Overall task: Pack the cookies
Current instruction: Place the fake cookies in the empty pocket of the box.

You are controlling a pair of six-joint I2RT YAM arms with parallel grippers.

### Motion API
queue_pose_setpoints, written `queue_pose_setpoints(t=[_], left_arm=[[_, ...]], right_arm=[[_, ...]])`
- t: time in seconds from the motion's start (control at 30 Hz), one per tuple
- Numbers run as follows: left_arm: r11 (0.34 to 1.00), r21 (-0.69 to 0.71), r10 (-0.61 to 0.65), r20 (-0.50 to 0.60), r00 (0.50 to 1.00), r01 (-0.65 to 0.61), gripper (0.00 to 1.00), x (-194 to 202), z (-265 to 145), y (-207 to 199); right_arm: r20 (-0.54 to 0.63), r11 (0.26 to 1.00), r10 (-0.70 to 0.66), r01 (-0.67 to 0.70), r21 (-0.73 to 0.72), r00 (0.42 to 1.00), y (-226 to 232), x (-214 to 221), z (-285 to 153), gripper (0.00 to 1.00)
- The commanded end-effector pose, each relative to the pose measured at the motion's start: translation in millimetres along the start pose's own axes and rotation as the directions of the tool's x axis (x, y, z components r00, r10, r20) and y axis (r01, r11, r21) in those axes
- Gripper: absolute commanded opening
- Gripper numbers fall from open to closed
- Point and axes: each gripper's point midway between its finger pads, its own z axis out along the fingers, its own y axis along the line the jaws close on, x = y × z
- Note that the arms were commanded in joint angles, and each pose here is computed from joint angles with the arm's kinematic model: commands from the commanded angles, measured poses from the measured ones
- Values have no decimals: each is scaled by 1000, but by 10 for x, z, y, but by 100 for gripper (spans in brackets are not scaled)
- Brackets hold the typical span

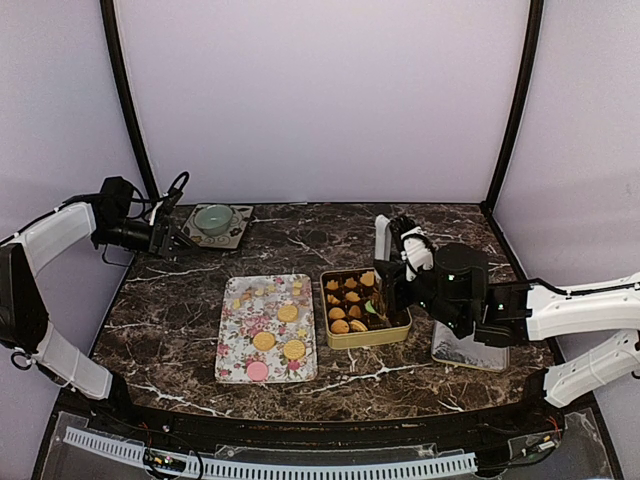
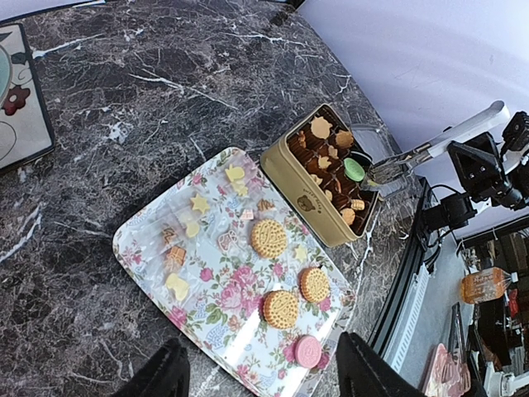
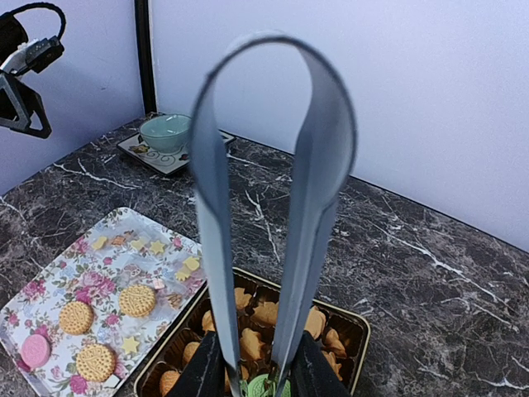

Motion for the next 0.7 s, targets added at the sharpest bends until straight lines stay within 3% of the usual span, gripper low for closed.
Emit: queue_pose_setpoints(t=[0.0,0.17,0.37,0.6,0.67], left_arm=[[1000,11,28,27,999,-28,63,-108,-69,-94],[999,12,30,29,999,-30,63,-124,-75,-97],[999,17,27,27,999,-27,63,-122,-72,-102],[999,17,31,27,999,-32,63,-129,-75,-109],[999,17,34,29,999,-34,63,-132,-79,-116]], right_arm=[[59,999,44,-43,-7,997,10,-252,-43,21],[51,1000,27,-27,-4,998,4,-233,-63,15],[77,998,22,-17,-60,997,109,-280,-70,14],[40,995,2,2,-99,999,211,-153,-17,15],[40,997,-1,4,-82,999,176,-136,-21,22]])
